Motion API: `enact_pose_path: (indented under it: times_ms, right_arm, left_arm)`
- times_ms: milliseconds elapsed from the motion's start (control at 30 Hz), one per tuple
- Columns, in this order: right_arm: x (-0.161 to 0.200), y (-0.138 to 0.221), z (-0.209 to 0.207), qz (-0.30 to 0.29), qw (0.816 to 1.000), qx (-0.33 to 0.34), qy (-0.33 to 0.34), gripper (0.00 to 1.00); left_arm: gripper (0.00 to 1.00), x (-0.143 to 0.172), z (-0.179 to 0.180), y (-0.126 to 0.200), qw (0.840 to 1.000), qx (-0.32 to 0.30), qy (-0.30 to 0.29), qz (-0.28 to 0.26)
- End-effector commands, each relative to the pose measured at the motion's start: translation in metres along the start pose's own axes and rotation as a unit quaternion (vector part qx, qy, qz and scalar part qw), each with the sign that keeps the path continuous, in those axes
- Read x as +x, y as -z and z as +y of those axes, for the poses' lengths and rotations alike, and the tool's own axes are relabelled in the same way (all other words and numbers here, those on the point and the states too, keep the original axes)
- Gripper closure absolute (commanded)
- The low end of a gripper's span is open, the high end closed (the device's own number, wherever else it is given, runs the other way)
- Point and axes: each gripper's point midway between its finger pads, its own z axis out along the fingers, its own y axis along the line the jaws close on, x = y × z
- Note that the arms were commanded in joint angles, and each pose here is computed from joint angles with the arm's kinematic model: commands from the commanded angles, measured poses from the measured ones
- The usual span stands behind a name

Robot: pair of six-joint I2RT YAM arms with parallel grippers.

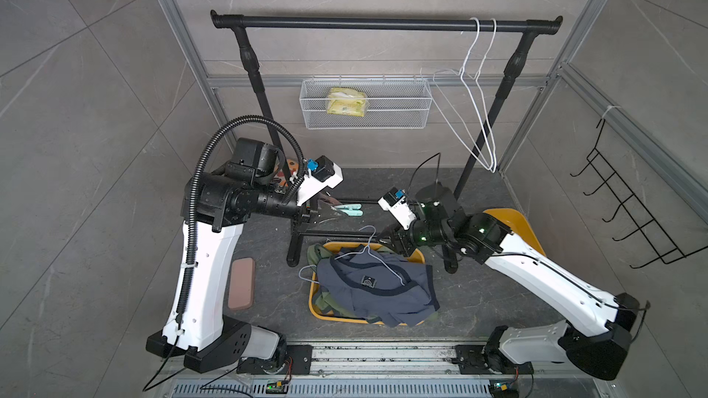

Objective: Remove the clothespins securing tank tops to the hanger
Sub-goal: Place the hanger in the basket, then place the clothespin in the storage box.

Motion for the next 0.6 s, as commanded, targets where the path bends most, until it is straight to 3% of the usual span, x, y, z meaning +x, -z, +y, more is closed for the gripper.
enact_pose_path:
  times_ms: [0,133,267,467,567]
  right_arm:
    - [-0.021,0.034,0.033,-0.037,0.997,-0.059,0.034,0.64]
    - [-0.063,0.074,0.072,-0.119,0.982,-0.132,0.062,0.61]
    - [-0.090,0.091,0.093,-0.161,0.967,-0.180,0.077,0.60]
    - [-0.122,0.098,0.117,-0.185,0.947,-0.247,0.089,0.58]
    - [-0.129,0.092,0.117,-0.185,0.946,-0.250,0.090,0.58]
  left_arm:
    - [0.90,-0.014,-0.013,0.001,0.998,0.039,0.014,-0.036]
    - [0.90,-0.020,-0.019,0.002,0.997,0.060,0.023,-0.052]
    - [0.90,-0.027,-0.024,0.002,0.993,0.085,0.031,-0.072]
    - [0.89,-0.034,-0.025,0.003,0.991,0.100,0.034,-0.086]
    - [0.89,-0.037,-0.027,0.005,0.990,0.103,0.032,-0.091]
